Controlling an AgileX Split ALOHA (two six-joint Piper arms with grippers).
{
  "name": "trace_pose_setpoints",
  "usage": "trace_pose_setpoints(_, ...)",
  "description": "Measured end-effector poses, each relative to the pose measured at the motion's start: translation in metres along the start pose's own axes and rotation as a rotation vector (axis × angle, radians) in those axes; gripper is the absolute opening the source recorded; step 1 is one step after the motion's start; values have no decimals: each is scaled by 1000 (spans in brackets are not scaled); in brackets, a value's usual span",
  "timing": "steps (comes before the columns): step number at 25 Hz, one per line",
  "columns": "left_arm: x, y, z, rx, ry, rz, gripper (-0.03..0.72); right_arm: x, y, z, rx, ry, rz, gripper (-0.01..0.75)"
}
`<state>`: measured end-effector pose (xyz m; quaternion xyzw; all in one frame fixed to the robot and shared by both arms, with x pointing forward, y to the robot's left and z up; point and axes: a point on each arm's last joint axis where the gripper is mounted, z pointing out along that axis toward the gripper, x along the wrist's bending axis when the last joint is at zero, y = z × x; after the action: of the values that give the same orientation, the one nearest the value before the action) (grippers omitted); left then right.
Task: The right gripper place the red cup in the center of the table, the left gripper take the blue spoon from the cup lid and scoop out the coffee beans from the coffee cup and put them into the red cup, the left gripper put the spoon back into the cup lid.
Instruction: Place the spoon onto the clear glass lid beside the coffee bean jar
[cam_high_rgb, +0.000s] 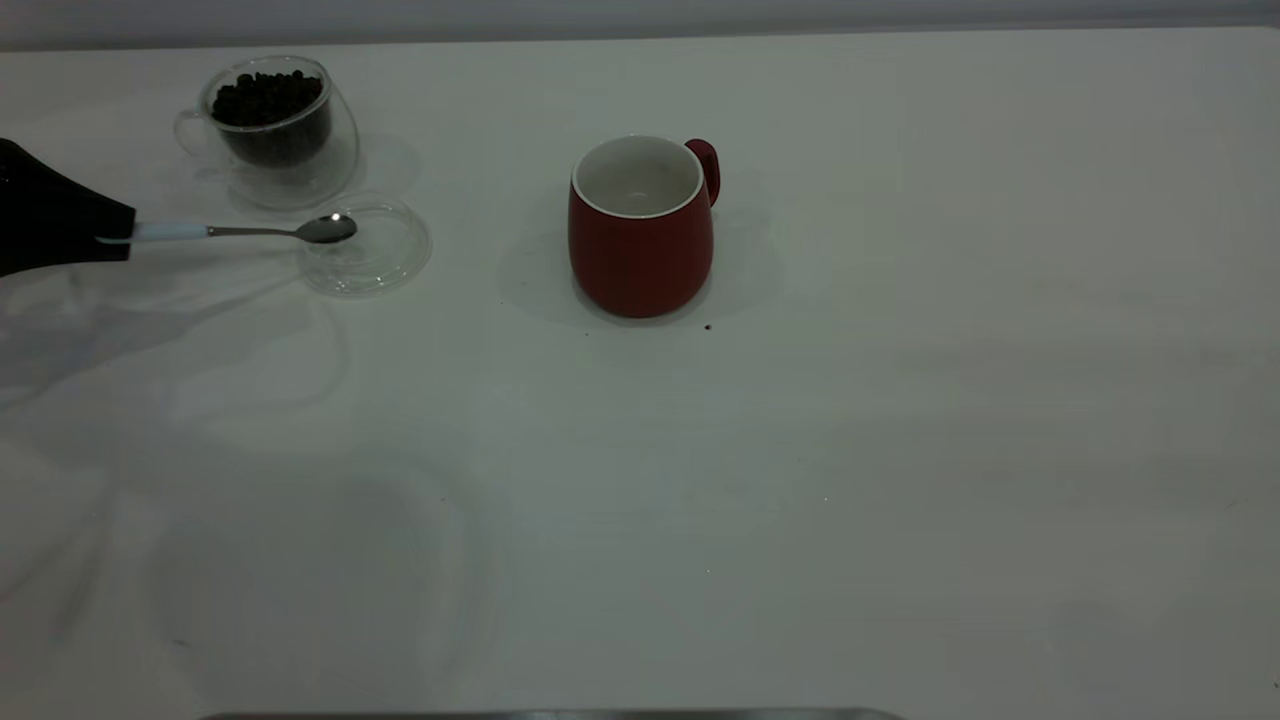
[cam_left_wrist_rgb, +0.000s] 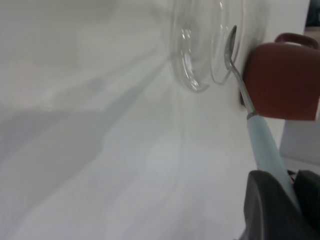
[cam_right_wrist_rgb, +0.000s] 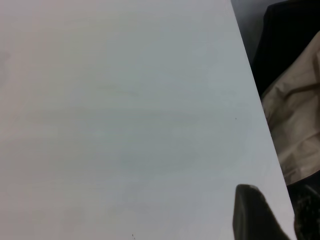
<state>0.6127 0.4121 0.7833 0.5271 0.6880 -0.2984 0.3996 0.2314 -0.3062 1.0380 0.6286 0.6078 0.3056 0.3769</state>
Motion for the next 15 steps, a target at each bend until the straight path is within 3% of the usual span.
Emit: trace_pose_setpoints(15, 10, -2, 38, 13, -2, -17, 122, 0, 0, 0, 0, 0, 0, 243)
